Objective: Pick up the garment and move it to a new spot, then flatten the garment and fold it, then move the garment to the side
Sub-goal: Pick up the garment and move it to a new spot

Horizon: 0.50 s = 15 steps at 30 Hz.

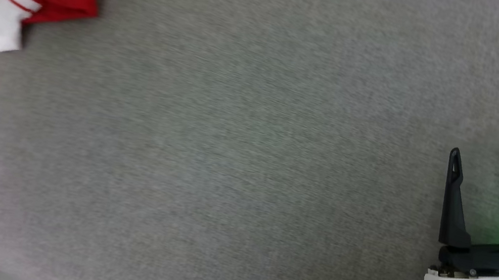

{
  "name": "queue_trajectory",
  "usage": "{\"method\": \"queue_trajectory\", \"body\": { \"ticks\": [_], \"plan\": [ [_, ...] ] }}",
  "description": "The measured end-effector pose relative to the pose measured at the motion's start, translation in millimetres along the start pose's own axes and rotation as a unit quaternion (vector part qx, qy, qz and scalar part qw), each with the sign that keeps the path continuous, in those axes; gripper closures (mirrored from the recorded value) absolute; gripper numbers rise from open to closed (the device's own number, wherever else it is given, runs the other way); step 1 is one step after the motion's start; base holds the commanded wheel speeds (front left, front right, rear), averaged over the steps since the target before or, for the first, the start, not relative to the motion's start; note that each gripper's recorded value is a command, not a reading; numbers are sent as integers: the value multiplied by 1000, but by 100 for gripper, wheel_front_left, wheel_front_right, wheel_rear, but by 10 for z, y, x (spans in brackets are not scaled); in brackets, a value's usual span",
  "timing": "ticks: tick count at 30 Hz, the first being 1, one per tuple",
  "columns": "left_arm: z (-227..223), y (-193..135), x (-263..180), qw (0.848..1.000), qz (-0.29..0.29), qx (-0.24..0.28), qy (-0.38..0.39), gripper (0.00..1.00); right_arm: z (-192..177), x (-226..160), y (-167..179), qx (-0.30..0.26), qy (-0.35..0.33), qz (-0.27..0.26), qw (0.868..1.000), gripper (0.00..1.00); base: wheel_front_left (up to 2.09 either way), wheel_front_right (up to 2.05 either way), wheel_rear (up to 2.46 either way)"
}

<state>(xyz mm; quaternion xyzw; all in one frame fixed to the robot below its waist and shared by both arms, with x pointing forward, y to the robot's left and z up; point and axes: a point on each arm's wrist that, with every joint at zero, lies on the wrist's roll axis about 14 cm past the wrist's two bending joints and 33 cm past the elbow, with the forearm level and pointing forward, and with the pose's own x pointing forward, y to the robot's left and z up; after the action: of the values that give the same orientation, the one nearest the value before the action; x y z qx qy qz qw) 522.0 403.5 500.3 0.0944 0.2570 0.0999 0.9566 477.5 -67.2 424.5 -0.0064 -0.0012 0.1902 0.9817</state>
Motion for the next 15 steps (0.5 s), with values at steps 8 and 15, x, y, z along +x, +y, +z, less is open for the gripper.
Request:
{"method": "queue_trajectory", "body": {
  "ticks": [8, 15],
  "plan": [
    [-676, -322, 453, 979, -55, -50, 188, 0, -325, -84, -272, -2, 38, -35, 999, 0, 0, 0, 0],
    [-1040, -516, 679, 963, -70, -59, 255, 0, -441, -122, -409, -7, 47, -53, 997, 0, 0, 0, 0]
  ]
}}
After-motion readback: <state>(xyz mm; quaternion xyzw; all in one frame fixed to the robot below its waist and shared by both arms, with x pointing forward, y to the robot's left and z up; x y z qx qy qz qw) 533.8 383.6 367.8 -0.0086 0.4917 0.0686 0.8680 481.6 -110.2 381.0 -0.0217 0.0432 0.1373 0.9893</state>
